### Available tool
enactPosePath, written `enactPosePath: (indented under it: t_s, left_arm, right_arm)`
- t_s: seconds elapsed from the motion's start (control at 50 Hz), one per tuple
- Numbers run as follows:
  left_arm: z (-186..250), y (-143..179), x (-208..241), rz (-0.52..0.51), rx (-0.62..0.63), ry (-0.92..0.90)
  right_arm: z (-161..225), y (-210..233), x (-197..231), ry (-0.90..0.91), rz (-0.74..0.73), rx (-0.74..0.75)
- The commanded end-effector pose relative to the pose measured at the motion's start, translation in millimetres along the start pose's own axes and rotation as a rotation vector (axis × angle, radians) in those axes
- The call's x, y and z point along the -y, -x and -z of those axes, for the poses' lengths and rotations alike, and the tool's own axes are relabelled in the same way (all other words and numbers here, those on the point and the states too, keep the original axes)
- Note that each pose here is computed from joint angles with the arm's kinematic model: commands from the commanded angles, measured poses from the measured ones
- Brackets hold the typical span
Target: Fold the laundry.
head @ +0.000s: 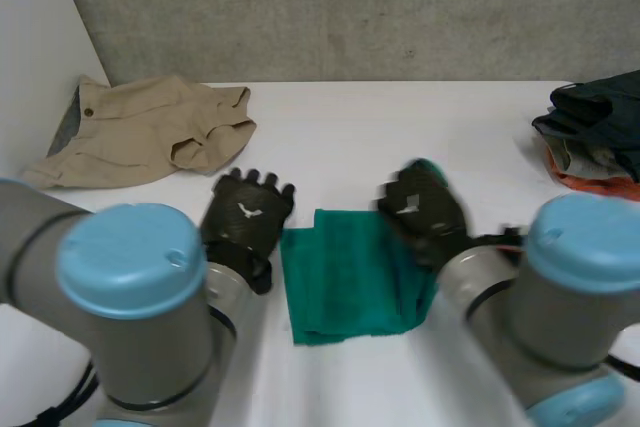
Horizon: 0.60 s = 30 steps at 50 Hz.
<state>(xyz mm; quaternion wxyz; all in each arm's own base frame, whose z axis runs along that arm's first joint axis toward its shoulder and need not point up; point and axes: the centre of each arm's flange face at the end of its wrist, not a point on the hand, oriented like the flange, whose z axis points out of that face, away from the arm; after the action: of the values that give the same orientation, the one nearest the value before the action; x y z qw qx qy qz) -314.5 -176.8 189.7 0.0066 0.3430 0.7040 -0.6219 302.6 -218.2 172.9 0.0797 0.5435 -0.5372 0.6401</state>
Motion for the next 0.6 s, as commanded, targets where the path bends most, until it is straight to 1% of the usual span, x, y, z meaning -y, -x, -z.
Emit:
enactPosePath:
  t_s: [0.02, 0.06, 0.1, 0.2, 0.28, 0.3, 0.32, 0.34, 0.36, 0.42, 0.44, 0.48, 0.54, 0.56, 0.6]
  left_arm:
    - [-4.1, 45.1, -5.6, 0.038, 0.114, 0.025]
    - [-5.7, 49.3, -9.4, 0.040, 0.127, 0.038]
    - [-7.1, 50.8, -11.6, 0.042, 0.132, 0.044]
    - [-12.3, 54.2, -3.3, 0.066, 0.151, 0.002]
    - [-20.5, 57.0, 16.4, 0.111, 0.175, -0.098]
    - [-22.2, 56.5, 21.0, 0.119, 0.174, -0.122]
    - [-23.4, 54.5, 25.4, 0.128, 0.166, -0.144]
    - [-25.2, 46.8, 36.1, 0.142, 0.129, -0.194]
    - [-25.9, 42.7, 40.6, 0.147, 0.108, -0.214]
    - [-26.0, 21.6, 56.6, 0.171, 0.004, -0.280]
    - [-26.2, 16.1, 58.6, 0.180, -0.019, -0.288]
    - [-27.0, -1.9, 60.4, 0.212, -0.075, -0.293]
    - [-27.7, -16.7, 56.4, 0.230, -0.111, -0.263]
    - [-28.5, -25.3, 48.9, 0.233, -0.131, -0.219]
    - [-31.4, -32.5, 36.1, 0.231, -0.134, -0.150]
  right_arm:
    - [19.7, 81.6, 50.4, -0.257, 0.207, 0.202]
    - [23.9, 99.7, 47.3, -0.295, 0.228, 0.280]
    - [26.8, 105.7, 46.0, -0.321, 0.223, 0.314]
    - [27.2, 96.3, 50.4, -0.318, 0.152, 0.293]
    - [27.2, 40.1, 54.1, -0.291, -0.086, 0.179]
    - [28.5, 16.9, 52.4, -0.274, -0.234, 0.130]
    - [28.5, 7.4, 50.0, -0.265, -0.309, 0.113]
    - [28.0, -1.0, 47.0, -0.257, -0.382, 0.098]
    - [26.3, -15.4, 40.1, -0.231, -0.519, 0.076]
    - [26.6, -28.5, 28.6, -0.164, -0.690, 0.076]
    - [27.1, -37.9, 19.7, -0.105, -0.758, 0.073]
    - [26.2, -47.2, 10.4, -0.049, -0.798, 0.067]
    - [22.2, -50.2, -5.0, 0.059, -0.844, 0.095]
    - [19.8, -47.0, -8.1, 0.083, -0.852, 0.114]
    - [9.6, -37.3, -15.6, 0.136, -0.865, 0.168]
